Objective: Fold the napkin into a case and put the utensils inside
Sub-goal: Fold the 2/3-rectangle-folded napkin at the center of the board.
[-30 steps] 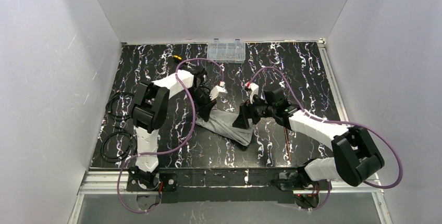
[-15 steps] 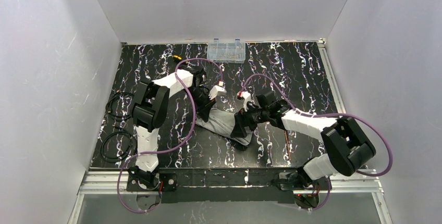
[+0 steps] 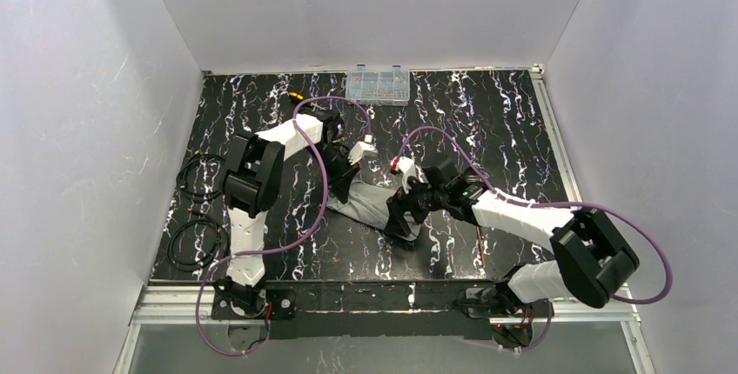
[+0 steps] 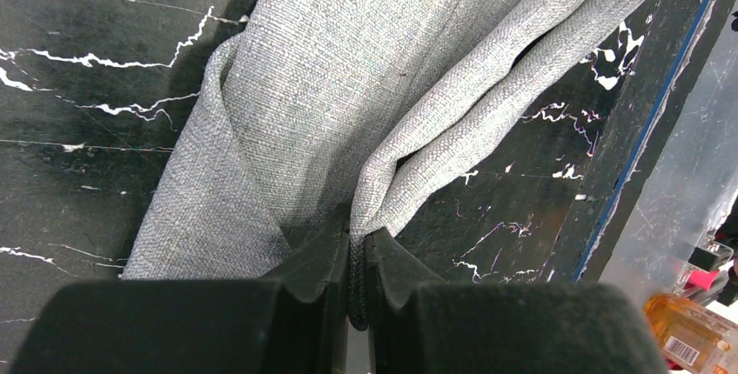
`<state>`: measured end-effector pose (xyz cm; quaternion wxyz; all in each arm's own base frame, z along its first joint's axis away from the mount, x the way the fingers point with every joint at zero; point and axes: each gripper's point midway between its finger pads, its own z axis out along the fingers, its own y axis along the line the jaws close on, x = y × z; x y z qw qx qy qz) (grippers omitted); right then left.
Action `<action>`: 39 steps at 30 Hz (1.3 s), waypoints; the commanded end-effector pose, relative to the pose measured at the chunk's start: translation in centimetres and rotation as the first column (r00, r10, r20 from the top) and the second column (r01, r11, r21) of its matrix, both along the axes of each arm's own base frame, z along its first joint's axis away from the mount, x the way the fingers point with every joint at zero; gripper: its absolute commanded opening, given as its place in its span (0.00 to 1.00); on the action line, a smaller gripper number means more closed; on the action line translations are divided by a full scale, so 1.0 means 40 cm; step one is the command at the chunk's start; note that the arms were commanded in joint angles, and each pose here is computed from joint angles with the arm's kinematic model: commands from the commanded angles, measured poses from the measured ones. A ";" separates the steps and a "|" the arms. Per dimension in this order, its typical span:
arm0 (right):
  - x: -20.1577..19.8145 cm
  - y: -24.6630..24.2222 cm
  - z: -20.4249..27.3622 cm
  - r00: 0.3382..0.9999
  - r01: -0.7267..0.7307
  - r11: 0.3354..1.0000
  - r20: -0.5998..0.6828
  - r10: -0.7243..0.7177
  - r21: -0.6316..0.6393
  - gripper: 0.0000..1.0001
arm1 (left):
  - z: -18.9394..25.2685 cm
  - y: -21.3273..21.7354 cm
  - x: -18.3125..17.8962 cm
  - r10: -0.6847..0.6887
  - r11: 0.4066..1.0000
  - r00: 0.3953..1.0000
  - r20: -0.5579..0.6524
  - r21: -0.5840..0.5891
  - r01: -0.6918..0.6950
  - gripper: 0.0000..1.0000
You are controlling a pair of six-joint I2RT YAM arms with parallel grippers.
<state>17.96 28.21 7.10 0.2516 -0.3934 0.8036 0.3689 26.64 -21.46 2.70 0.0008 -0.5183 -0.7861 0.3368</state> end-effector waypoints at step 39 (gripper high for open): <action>-0.027 -0.023 0.034 0.992 -0.046 0.998 0.120 0.049 -0.030 0.82 | 0.030 0.013 0.001 0.036 0.999 0.998 -0.053 -0.017 -0.037 0.02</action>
